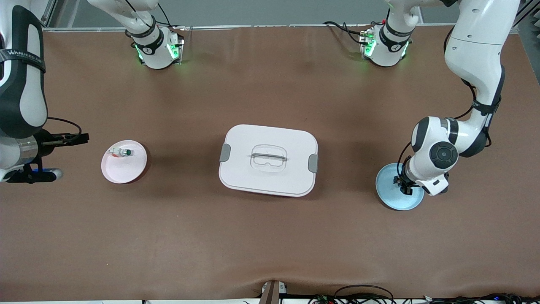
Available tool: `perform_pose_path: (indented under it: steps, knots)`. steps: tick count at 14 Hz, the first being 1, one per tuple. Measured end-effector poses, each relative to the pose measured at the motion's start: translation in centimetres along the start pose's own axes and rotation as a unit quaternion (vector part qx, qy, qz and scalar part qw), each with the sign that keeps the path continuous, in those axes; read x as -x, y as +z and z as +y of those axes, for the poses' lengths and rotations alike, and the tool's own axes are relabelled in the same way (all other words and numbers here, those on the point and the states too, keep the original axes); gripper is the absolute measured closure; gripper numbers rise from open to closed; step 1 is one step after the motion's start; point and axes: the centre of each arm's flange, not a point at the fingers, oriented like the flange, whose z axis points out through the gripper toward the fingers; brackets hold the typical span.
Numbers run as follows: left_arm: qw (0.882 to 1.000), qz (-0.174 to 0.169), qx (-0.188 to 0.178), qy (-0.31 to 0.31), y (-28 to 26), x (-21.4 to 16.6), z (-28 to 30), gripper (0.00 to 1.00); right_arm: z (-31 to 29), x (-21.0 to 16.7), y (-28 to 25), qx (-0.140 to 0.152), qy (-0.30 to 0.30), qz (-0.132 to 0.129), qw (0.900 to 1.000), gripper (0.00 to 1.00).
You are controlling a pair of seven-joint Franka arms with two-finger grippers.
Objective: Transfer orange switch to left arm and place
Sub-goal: 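Lower the switch onto the light-blue plate with the left gripper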
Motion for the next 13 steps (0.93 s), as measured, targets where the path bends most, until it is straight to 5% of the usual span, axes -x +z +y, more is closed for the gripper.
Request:
perform_pose_path:
  steps: [5,7,9,13]
  knots:
    - [1.000,0.005,0.010,0.003,-0.8,-0.2,0.6,0.20,0.1,0.2,-0.4,-0.004,0.001,0.005,1.000,0.00]
    - [1.000,0.006,0.015,0.001,-1.6,-0.5,1.2,0.01,1.5,0.3,-0.2,-0.030,0.008,0.007,0.999,0.00]
    - [1.000,0.010,0.006,-0.002,-2.7,-0.9,1.8,0.00,3.2,0.6,-0.2,-0.054,0.017,0.010,0.998,0.00]
    - [0.998,0.015,0.008,0.052,-6.0,-1.0,2.5,0.00,3.2,1.9,-1.8,-0.055,0.017,0.027,0.998,0.00]
